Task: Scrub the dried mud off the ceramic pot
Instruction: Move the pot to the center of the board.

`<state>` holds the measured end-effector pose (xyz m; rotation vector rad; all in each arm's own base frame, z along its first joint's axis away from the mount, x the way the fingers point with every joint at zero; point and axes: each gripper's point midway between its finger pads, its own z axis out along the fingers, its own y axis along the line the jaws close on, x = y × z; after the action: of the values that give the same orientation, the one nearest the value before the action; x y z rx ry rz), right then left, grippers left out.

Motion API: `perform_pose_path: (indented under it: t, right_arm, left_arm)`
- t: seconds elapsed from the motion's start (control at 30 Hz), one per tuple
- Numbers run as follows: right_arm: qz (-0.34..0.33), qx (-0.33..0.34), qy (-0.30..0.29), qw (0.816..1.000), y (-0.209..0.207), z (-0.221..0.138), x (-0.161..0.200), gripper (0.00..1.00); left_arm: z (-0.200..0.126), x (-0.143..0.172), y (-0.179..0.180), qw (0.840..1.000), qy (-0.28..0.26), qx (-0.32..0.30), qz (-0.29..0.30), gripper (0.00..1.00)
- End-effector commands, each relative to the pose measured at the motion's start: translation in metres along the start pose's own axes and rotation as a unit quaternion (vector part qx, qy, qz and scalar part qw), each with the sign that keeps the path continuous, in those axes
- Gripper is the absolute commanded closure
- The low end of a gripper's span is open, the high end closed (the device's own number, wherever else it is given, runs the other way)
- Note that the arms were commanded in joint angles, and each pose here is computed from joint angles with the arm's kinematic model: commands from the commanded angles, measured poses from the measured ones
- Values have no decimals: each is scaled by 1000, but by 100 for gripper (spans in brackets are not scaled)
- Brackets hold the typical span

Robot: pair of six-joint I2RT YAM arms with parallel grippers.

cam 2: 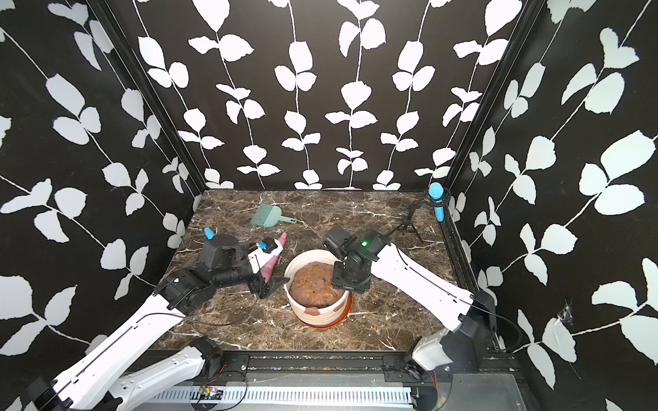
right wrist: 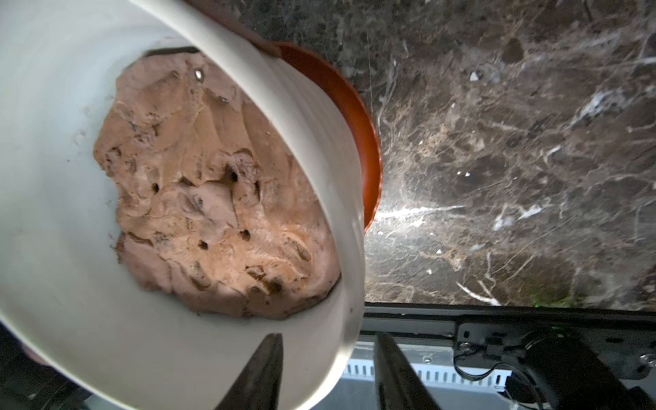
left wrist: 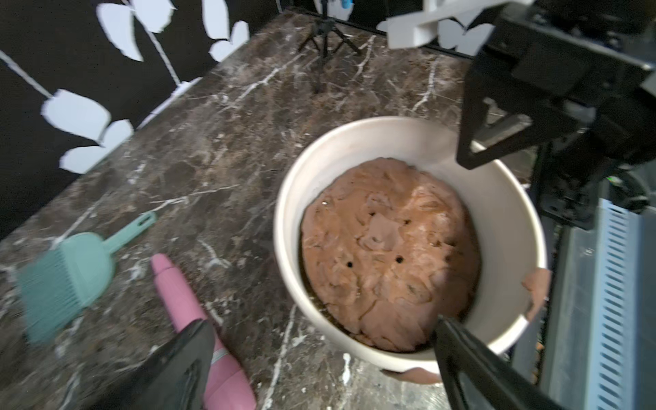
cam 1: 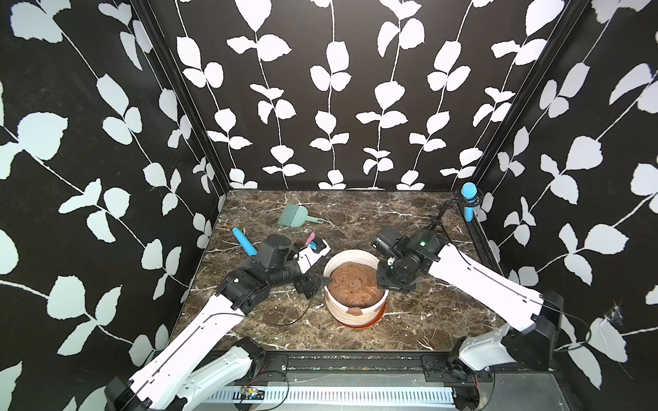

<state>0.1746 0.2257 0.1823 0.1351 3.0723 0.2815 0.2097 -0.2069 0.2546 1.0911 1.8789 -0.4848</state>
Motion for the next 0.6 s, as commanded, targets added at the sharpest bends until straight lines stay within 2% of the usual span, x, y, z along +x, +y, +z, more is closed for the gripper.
perform_pose_path:
  t: [0.0, 0.07, 0.17, 0.2, 0.33, 0.47, 0.5, 0.57]
  right_arm:
    - [-3, 36, -12, 999, -6, 1, -2, 62]
    - [-9, 49, -4, 999, -8, 6, 0, 64]
    - [-13, 67, -7, 998, -11, 10, -2, 75]
    - [-14, 75, -14, 997, -12, 9, -5, 76]
    - [-32, 98, -25, 994, -13, 9, -14, 92]
    - [-43, 110, -25, 993, -9, 12, -20, 93]
    - [-45, 111, -37, 992, -7, 9, -26, 93]
    - [-51, 110, -59, 991, -1, 3, -39, 93]
  left_arm:
    - [-28, -24, 41, 990, -43, -128, -27, 1]
    - [-37, -21, 62, 979, -47, -193, -53, 2]
    - [-50, -8, 93, 955, -31, -275, -106, 1]
    - [-54, -3, 102, 946, -24, -296, -126, 1]
    - [-60, 27, 136, 912, 8, -361, -195, 2]
    - [-56, 61, 159, 882, 42, -395, -255, 1]
    - [-54, 65, 161, 878, 45, -394, -268, 1]
    - [-47, 63, 161, 882, 41, -378, -279, 1]
